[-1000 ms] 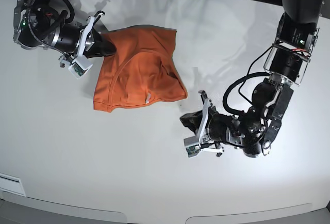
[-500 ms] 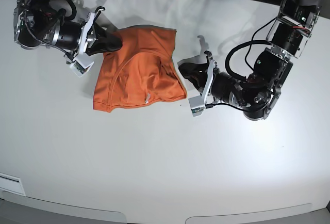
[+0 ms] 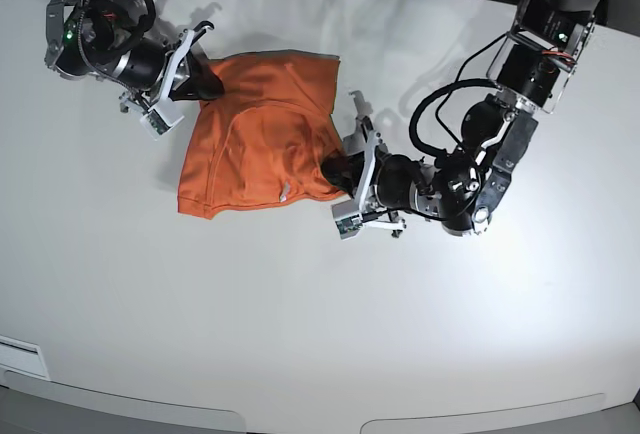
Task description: Fold the T-shirt properly
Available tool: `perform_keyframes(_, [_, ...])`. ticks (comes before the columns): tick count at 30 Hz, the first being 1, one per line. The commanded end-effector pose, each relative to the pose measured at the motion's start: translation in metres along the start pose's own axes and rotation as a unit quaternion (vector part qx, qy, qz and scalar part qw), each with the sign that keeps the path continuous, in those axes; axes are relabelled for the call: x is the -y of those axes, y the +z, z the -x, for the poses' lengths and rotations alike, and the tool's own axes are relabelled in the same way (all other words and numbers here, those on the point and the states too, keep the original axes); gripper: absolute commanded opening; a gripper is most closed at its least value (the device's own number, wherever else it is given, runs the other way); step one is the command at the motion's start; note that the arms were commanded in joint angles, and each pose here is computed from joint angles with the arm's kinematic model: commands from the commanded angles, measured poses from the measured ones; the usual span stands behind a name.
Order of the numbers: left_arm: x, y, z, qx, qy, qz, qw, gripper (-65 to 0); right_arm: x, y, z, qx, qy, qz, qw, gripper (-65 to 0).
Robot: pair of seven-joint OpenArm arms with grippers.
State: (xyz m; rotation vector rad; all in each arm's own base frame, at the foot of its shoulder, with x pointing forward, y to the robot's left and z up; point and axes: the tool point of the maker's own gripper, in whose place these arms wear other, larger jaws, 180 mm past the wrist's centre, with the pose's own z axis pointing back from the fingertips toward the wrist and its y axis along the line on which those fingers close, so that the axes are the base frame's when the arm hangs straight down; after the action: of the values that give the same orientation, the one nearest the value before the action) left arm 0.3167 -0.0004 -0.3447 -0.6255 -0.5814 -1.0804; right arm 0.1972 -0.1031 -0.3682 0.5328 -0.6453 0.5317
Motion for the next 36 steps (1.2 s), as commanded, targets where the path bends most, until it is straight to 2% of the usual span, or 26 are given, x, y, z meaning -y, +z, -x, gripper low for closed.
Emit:
perform_keyframes(1, [-0.011, 0.01, -0.013, 0.014, -0.018, -0.017, 1.0, -65.0, 0.009, 0.002, 0.005, -0.011, 0.006, 0.014, 0.9998, -65.0])
perform_keyframes(6, [-0.032, 0.013, 0.001, -0.005, -0.051, -0.076, 0.996, -65.0, 0.016, 0.0, 0.023, -0.045, 0.0, 0.025, 0.9987, -65.0])
perform_keyframes(11, [-0.064, 0.013, 0.025, -0.03, -0.022, -0.137, 0.99, -65.0, 0.016, 0.002, 0.037, -0.085, -0.001, 0.025, 0.996, -65.0])
perform_keyframes(14, [-0.072, 0.018, 0.034, -0.046, -0.015, -0.152, 0.987, -65.0, 0.016, 0.002, 0.036, -0.085, 0.0, 0.026, 0.9961, -65.0])
perform_keyframes(17, [-0.076, 0.028, 0.028, -0.057, -0.02, -0.156, 0.986, -65.0, 0.014, 0.005, 0.021, -0.062, 0.014, 0.028, 0.9976, -65.0])
perform_keyframes(23, [-0.058, 0.054, -0.004, -0.051, -0.025, -0.117, 0.992, -65.0, 0.0, 0.018, -0.019, -0.017, 0.074, 0.038, 0.9964, -65.0])
perform_keyframes(27, [-0.036, 0.071, -0.022, -0.023, -0.05, -0.07, 0.996, -65.0, -0.012, 0.027, -0.042, 0.018, 0.103, 0.037, 0.9938, -65.0])
perform_keyframes(30, [-0.014, 0.077, -0.025, -0.016, -0.068, -0.021, 0.997, -65.0, -0.024, 0.033, -0.058, 0.048, 0.111, 0.021, 0.9924, -65.0])
perform_keyframes(36, [0.031, 0.092, -0.022, -0.002, -0.028, 0.097, 0.995, -65.0, -0.039, 0.058, -0.09, 0.128, 0.102, -0.007, 0.9865, -65.0])
